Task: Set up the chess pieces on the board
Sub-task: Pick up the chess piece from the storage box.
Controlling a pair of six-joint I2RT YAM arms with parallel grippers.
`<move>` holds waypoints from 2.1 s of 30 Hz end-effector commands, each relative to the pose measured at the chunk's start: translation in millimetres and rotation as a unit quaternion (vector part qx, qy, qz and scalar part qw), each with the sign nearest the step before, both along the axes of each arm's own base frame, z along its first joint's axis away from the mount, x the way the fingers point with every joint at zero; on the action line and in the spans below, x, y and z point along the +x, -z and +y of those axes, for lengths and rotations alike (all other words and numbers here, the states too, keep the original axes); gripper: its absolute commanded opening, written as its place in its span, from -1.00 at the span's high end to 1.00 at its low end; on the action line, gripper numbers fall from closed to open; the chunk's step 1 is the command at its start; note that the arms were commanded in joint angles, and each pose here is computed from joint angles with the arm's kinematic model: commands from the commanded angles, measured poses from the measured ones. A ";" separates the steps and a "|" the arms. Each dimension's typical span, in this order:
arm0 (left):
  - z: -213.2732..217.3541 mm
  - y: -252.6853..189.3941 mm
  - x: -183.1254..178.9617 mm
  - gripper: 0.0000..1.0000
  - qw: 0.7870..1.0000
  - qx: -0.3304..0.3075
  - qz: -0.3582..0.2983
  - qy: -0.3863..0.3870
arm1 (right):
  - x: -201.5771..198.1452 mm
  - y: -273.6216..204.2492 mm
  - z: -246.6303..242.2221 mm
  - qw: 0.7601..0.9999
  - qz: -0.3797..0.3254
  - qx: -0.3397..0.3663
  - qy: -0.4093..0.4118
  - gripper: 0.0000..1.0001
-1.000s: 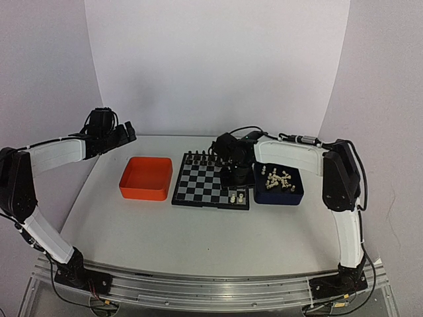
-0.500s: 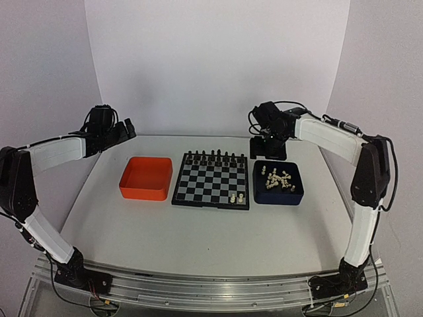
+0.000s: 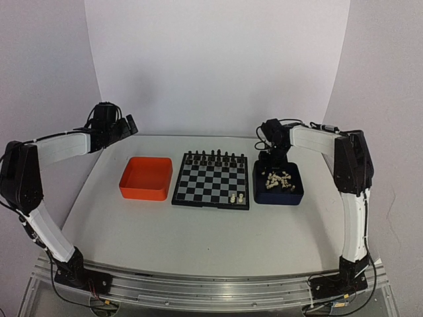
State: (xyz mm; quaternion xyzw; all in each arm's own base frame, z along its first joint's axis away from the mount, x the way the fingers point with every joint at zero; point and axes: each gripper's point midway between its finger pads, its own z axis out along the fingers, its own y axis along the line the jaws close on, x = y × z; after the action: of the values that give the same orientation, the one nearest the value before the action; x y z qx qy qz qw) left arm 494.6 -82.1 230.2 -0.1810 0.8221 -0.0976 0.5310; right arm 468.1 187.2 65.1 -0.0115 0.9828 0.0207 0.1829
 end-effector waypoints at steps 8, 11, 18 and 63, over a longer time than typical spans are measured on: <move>3.9 -26.9 13.4 -0.99 0.999 -0.007 -0.031 -0.019 | 37.8 5.9 5.5 0.999 -0.045 0.001 -0.010 0.14; 2.9 -25.8 13.3 -0.99 0.999 -0.009 -0.029 -0.019 | 41.1 8.6 6.4 0.999 -0.050 0.001 -0.012 0.23; 0.8 -23.6 14.2 -1.00 0.999 -0.014 -0.026 -0.015 | 47.1 11.1 2.9 0.998 -0.061 -0.010 -0.010 0.31; 4.2 -21.6 7.8 -0.99 0.999 -0.013 -0.021 -0.020 | 49.6 0.4 6.3 0.997 -0.076 0.011 -0.010 1.00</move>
State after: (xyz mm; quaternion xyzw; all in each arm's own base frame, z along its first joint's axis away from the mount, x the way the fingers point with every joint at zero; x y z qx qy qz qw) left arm 499.1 -81.1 231.6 -0.1955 0.8202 -0.0985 0.5285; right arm 511.3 188.3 35.0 -0.0220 0.9730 0.0093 0.2297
